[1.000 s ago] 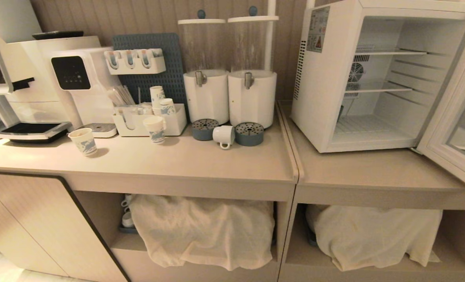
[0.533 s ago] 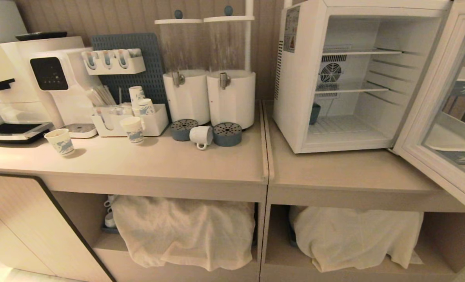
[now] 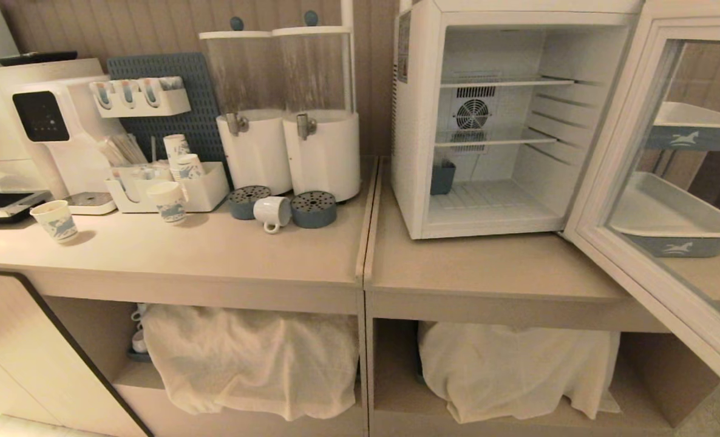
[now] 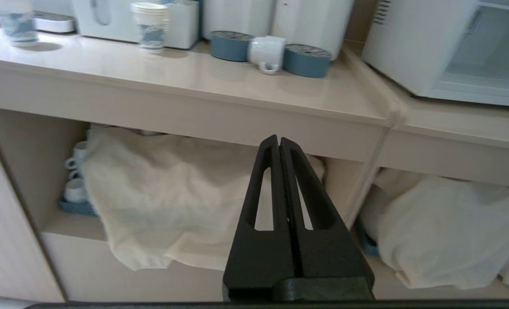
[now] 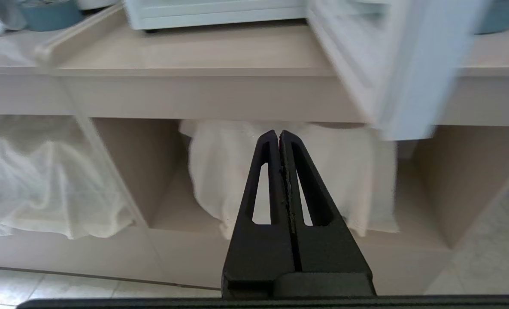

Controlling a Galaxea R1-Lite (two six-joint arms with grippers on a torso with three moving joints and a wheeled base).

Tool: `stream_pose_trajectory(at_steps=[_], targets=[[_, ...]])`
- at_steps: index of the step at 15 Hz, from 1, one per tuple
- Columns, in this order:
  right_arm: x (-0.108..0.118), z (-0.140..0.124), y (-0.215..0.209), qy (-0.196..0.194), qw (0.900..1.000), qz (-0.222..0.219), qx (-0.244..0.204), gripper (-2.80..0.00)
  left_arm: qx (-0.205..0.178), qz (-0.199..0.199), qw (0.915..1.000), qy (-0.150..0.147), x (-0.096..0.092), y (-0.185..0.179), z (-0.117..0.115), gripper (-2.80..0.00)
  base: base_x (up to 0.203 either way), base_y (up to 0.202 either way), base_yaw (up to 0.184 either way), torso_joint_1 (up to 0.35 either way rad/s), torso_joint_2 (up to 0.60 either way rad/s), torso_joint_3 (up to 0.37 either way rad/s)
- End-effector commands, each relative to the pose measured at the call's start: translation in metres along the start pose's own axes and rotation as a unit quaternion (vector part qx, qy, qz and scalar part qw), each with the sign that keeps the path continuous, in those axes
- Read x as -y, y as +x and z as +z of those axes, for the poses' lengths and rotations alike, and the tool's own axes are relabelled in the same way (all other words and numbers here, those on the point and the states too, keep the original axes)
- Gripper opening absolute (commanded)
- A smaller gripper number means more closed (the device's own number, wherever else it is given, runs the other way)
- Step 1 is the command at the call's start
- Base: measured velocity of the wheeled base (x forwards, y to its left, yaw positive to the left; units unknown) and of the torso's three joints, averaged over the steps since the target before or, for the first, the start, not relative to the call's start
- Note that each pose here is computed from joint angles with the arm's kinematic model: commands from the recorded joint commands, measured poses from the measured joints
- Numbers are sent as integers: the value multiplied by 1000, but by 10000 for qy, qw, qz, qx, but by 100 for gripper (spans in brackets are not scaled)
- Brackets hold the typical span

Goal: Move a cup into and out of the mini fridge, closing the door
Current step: Close the freezer door

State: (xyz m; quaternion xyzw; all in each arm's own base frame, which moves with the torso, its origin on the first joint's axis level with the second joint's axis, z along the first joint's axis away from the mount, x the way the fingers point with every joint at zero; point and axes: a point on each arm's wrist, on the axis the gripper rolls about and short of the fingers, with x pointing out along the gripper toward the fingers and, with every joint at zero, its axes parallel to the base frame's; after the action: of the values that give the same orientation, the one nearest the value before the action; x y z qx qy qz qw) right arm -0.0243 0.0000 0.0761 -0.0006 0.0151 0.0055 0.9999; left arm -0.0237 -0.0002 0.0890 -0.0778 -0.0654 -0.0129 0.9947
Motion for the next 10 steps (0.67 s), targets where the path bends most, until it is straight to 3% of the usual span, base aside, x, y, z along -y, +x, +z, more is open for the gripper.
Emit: stream_pose_trajectory(at_steps=[1,10], targets=[[0,0,0,-1,10000,-9,-10,-280,-170,28,9999,-9,-2,1,-11,-280,0,-191,0,2,2,5],[0,0,0,6,10000,-2,-10,-280,-170,28,9999,-9,-2,1,-11,-280,0,-192,1,2,1,1]])
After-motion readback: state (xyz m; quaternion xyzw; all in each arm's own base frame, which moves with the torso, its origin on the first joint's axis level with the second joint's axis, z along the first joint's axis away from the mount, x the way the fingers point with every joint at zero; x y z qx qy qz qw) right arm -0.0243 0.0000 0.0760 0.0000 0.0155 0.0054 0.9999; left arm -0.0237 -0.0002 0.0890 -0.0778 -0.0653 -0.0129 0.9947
